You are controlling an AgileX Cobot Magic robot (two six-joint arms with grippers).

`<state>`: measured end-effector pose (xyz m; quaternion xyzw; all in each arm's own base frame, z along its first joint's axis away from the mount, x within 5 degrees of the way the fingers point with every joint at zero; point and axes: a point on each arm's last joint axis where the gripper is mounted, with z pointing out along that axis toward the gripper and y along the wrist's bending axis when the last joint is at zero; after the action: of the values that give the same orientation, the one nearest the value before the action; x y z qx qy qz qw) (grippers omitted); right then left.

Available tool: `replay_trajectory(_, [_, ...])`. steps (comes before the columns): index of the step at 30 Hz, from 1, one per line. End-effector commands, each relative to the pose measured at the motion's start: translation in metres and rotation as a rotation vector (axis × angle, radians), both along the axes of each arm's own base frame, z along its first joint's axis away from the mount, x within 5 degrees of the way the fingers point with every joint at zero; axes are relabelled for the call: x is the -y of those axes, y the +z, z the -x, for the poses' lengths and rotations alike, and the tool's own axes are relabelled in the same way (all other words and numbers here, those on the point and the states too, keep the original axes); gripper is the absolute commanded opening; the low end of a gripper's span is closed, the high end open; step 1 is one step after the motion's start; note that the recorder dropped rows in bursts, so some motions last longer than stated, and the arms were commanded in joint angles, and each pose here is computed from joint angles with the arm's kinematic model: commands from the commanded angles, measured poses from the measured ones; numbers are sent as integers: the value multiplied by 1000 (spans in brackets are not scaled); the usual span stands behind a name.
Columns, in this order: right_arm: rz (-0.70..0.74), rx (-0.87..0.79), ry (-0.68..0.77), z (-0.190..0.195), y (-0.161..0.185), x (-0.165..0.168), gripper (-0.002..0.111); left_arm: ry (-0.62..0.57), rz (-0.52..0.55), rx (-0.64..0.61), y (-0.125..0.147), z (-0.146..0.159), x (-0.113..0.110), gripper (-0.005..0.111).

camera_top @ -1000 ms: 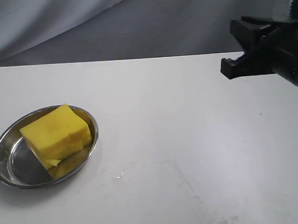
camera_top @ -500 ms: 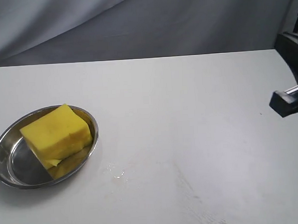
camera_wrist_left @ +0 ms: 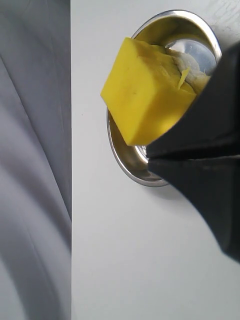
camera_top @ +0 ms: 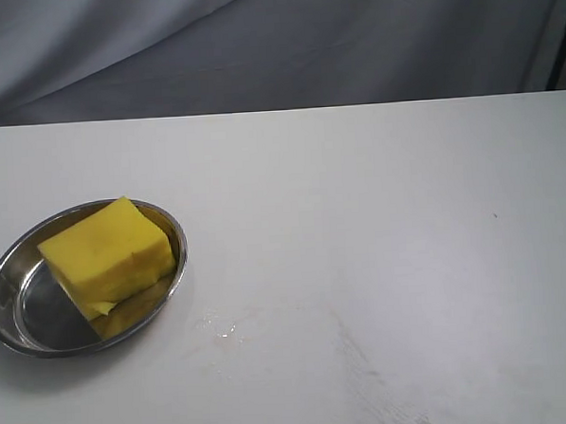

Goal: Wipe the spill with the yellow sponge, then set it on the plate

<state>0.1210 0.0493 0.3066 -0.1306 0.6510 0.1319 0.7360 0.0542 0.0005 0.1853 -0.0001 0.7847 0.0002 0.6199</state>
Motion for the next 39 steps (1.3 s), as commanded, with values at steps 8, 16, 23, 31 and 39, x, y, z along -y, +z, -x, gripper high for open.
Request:
replay_trajectory(8, [-5, 3, -9, 1, -1, 2, 0, 2, 3, 11, 0, 0, 0, 0])
replay_trajectory(16, [-5, 2, -7, 1, -1, 1, 0, 2, 3, 11, 0, 0, 0, 0])
replay_trajectory(23, [-5, 2, -7, 1, -1, 1, 0, 2, 3, 11, 0, 0, 0, 0])
replay_trajectory(31, [80, 109, -35, 16, 8, 9, 0, 2, 3, 11, 0, 0, 0, 0])
replay_trajectory(39, [167, 65, -186, 31, 4, 30, 0, 2, 3, 11, 0, 0, 0, 0])
